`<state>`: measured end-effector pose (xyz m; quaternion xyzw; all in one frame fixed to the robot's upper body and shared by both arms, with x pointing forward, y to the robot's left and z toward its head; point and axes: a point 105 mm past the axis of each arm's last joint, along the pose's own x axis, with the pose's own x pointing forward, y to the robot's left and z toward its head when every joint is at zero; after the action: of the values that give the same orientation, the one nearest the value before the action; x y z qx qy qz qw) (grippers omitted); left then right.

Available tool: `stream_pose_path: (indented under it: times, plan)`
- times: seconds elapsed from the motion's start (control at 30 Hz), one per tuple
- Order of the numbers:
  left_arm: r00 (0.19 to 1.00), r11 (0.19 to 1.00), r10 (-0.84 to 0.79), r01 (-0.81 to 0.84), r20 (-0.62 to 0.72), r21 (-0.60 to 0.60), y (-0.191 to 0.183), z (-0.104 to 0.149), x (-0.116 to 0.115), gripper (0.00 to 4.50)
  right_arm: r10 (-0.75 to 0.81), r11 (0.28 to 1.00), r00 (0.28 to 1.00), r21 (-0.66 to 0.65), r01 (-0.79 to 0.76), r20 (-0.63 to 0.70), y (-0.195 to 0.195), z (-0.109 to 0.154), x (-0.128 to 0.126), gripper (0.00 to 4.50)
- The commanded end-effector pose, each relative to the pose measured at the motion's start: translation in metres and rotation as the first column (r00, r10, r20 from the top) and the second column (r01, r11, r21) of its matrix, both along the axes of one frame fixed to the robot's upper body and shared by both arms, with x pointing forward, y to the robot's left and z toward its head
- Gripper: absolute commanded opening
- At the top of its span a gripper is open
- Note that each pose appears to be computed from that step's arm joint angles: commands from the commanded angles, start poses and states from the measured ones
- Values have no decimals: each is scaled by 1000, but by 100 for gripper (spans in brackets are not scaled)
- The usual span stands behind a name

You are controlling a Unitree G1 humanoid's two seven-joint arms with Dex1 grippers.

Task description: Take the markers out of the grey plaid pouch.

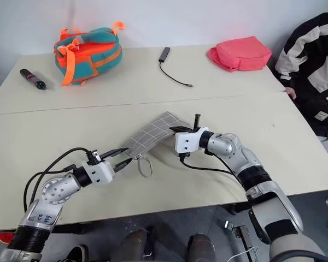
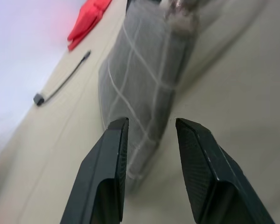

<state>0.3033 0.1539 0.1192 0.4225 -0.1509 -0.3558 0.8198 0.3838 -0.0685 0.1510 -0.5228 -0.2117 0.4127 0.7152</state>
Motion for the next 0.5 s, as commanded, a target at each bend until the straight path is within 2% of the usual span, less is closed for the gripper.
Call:
stream_pose_path:
  times: [0.03,0.17,0.27,0.37,0.4,0.5]
  plan:
    - [999,1000,-2,3,49,-13,-6,12,6,172,15,998,999,66,-18,45,4,21,-3,0]
    - [999,1000,-11,12,39,-21,-8,11,7,172,18,997,999,69,-21,41,5,20,-4,0]
    - [999,1000,-20,21,33,-20,-8,10,5,114,19,997,999,72,-22,38,6,20,-5,0]
    - [999,1000,-16,16,32,-15,-6,9,4,23,12,997,999,76,-15,36,5,20,-4,0]
    - [999,1000,-11,12,34,-8,-4,9,3,5,8,997,999,73,-11,36,4,18,-4,0]
    - [999,1000,-3,3,39,-2,-2,9,3,5,20,995,999,96,-17,-30,4,13,-6,0]
